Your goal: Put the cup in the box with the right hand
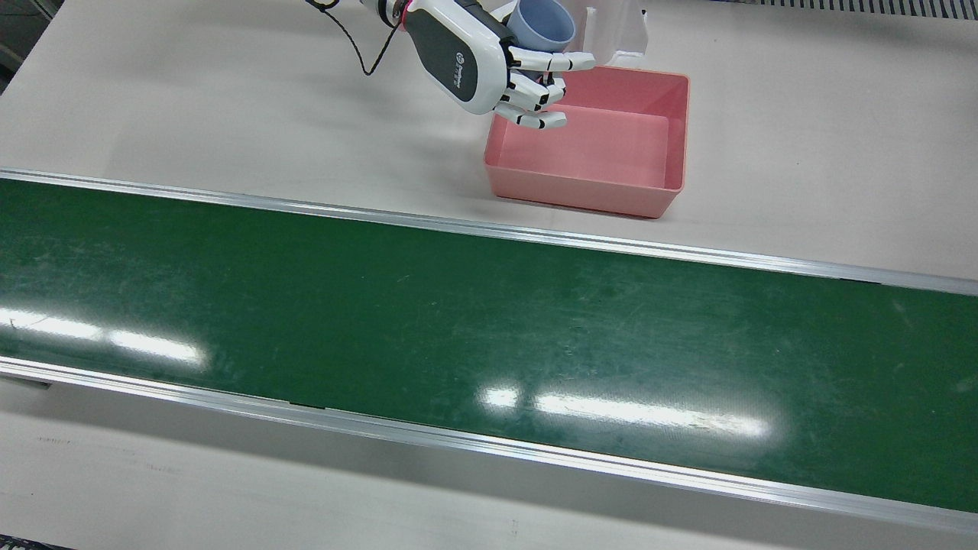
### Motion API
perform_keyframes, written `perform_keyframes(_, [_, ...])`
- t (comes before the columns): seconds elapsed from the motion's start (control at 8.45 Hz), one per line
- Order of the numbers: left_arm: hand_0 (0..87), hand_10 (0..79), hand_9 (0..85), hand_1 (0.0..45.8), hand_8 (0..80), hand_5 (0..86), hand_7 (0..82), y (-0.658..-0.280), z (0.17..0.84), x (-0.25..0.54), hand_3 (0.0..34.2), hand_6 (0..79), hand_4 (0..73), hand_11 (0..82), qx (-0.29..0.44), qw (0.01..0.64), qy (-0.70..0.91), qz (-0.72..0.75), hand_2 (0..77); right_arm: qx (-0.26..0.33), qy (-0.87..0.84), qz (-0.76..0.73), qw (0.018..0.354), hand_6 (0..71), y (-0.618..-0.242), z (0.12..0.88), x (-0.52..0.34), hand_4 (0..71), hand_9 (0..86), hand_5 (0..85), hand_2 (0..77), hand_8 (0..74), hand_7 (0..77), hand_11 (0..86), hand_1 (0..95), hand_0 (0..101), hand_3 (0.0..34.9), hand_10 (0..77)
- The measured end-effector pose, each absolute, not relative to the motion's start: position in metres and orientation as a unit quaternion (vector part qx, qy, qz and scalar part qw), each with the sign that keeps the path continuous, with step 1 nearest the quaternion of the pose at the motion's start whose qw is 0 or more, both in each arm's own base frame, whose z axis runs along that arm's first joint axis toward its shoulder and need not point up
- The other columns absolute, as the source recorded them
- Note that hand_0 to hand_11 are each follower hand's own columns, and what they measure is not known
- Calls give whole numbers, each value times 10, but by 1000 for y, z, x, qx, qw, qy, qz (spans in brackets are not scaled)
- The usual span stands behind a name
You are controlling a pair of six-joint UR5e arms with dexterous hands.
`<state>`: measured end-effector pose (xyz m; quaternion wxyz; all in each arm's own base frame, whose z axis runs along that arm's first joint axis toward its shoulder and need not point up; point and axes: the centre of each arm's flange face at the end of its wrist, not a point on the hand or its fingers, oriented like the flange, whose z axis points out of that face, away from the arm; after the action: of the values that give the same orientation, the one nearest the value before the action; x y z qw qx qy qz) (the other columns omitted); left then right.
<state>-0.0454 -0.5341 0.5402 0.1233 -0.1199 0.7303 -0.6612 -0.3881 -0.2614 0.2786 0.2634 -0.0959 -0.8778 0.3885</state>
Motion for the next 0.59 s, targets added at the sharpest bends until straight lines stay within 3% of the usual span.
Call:
perform_keyframes(0.12, [0, 0, 0, 5, 0, 5, 5, -534, 540, -45, 0, 5, 11, 0, -120, 123, 730, -661, 5, -101, -877, 386, 269, 33, -253, 279, -394, 142, 491, 44, 333, 185, 513, 76, 224, 543, 0, 16])
perform_keyframes(0.24, [1, 0, 0, 5, 0, 5, 5, -534, 540, -45, 0, 5, 11, 0, -120, 123, 730, -661, 5, -105, -876, 385, 272, 38, -248, 280, -397, 153, 371, 33, 295, 11, 355, 44, 153, 464, 0, 16])
perform_keyframes(0.35, [0, 0, 0, 5, 0, 0, 5, -534, 541, -45, 0, 5, 11, 0, -120, 123, 730, -661, 5, -107, -875, 384, 274, 38, -245, 280, -399, 153, 371, 33, 295, 11, 355, 44, 153, 464, 0, 16])
perform_keyframes(0.47, [0, 0, 0, 5, 0, 0, 5, -534, 541, -45, 0, 5, 11, 0, -120, 123, 730, -661, 5, -109, -875, 384, 274, 44, -244, 280, -399, 164, 213, 33, 191, 5, 147, 38, 54, 462, 0, 16])
perform_keyframes(0.59, [0, 0, 0, 5, 0, 5, 5, -534, 541, -45, 0, 0, 11, 0, -120, 123, 730, -661, 5, -109, -875, 384, 275, 44, -244, 281, -400, 164, 16, 27, 98, 5, 185, 38, 82, 462, 0, 16])
